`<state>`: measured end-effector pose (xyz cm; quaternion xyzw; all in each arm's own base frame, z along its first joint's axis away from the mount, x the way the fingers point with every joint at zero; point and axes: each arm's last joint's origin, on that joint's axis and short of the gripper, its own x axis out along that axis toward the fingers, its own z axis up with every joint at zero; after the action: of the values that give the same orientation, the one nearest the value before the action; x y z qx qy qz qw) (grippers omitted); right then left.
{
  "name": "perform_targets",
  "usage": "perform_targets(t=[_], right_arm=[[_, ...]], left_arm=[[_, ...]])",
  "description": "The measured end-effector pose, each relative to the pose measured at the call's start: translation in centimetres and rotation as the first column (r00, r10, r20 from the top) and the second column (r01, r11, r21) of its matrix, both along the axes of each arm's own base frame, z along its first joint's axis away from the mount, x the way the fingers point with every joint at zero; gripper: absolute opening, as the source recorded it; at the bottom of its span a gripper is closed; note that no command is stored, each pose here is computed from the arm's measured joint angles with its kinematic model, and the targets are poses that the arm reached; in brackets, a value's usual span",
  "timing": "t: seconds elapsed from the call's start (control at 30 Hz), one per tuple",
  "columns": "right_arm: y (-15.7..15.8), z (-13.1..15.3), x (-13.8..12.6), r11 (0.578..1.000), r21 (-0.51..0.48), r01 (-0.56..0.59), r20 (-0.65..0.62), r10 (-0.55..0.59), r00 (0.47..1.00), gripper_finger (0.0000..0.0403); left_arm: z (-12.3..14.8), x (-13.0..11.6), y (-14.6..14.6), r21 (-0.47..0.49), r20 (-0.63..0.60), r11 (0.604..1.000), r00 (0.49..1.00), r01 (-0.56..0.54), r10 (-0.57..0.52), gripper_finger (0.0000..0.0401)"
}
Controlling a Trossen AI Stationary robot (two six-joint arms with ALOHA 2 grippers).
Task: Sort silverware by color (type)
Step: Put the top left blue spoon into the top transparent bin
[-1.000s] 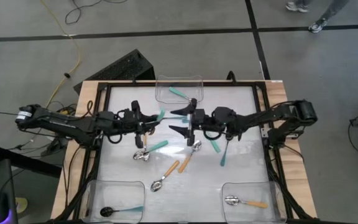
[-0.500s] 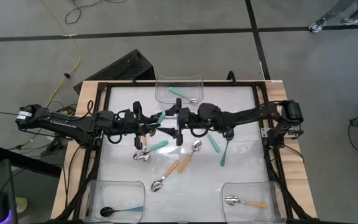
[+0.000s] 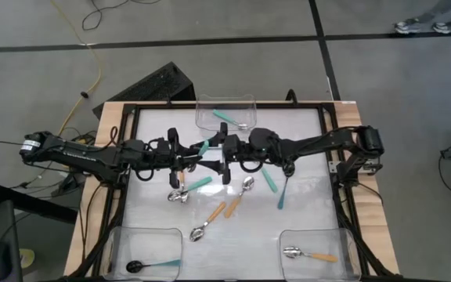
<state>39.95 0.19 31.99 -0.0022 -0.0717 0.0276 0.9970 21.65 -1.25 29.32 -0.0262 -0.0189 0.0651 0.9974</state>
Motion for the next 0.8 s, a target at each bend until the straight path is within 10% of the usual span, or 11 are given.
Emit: perform_targets(t=[0.3, 0.8], right_arm=[[-0.13, -0.49, 0.06, 1.000, 0.015, 0.004, -0.050, -0.004, 0.999, 0.0093], [-0.14, -0.68, 0.07, 0.999, 0.035, 0.011, -0.068, -0.009, 0.998, 0.0092]], left_arm=[[-0.05, 0.01, -0.02, 0.002, -0.004, 1.000, 1.000, 0.003, -0.003, 0.0042], [-0.40, 0.00, -0.10, 0.049, -0.046, 0.999, 0.999, 0.006, -0.003, 0.0066]])
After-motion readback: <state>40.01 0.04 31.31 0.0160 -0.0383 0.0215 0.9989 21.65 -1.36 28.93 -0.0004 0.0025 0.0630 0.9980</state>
